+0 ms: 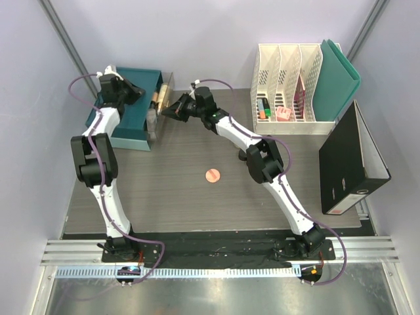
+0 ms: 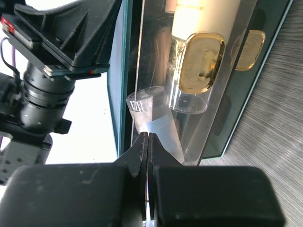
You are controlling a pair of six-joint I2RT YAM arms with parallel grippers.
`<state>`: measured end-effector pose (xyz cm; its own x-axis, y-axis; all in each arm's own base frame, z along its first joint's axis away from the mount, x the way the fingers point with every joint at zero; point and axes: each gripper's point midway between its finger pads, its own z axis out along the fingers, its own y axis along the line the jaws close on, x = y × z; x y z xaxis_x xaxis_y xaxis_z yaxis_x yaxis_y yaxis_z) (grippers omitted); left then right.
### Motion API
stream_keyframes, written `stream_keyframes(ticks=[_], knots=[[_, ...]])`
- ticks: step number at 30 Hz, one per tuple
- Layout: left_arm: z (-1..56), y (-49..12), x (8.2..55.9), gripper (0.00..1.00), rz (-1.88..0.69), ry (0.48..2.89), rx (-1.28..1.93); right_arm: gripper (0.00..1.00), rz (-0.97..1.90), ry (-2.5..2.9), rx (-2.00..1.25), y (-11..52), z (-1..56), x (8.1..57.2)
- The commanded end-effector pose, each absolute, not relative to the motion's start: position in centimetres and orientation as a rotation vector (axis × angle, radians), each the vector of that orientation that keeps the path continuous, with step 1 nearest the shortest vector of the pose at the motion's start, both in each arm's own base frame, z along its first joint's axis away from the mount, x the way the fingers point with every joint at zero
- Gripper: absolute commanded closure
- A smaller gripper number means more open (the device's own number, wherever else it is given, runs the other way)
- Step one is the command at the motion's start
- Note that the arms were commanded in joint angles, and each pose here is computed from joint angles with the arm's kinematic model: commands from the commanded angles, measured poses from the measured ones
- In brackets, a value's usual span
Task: Organize the makeup
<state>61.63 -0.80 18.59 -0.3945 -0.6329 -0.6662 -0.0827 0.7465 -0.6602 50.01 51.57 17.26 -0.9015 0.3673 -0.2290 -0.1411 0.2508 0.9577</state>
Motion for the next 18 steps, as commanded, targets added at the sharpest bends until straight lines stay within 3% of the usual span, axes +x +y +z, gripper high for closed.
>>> stream_keyframes(ticks=[1,2,8,13,18], knots=[[14.4,3.5,59.1,1.00,-0.574,1.948,-0.745,0.99,1.799,2.024,0.090,53.6,21.3,47.7],[17.1,3.8,60.0,1.00,-0.649,1.821,-0.778,0.99,1.799,2.024,0.084,53.5,21.3,47.6],[19.4,6.4,60.3,1.00,-0.984,1.466,-0.885,0.99,1.803,2.033,0.075,53.4,21.1,47.4],[21.1,8.9,59.5,1.00,-0.983,1.295,-0.861,0.99,1.803,2.041,0.056,53.4,21.0,47.0],[22.6,10.6,59.5,1.00,-0.905,1.273,-0.774,0.99,1.799,2.058,0.053,53.3,20.6,46.8]])
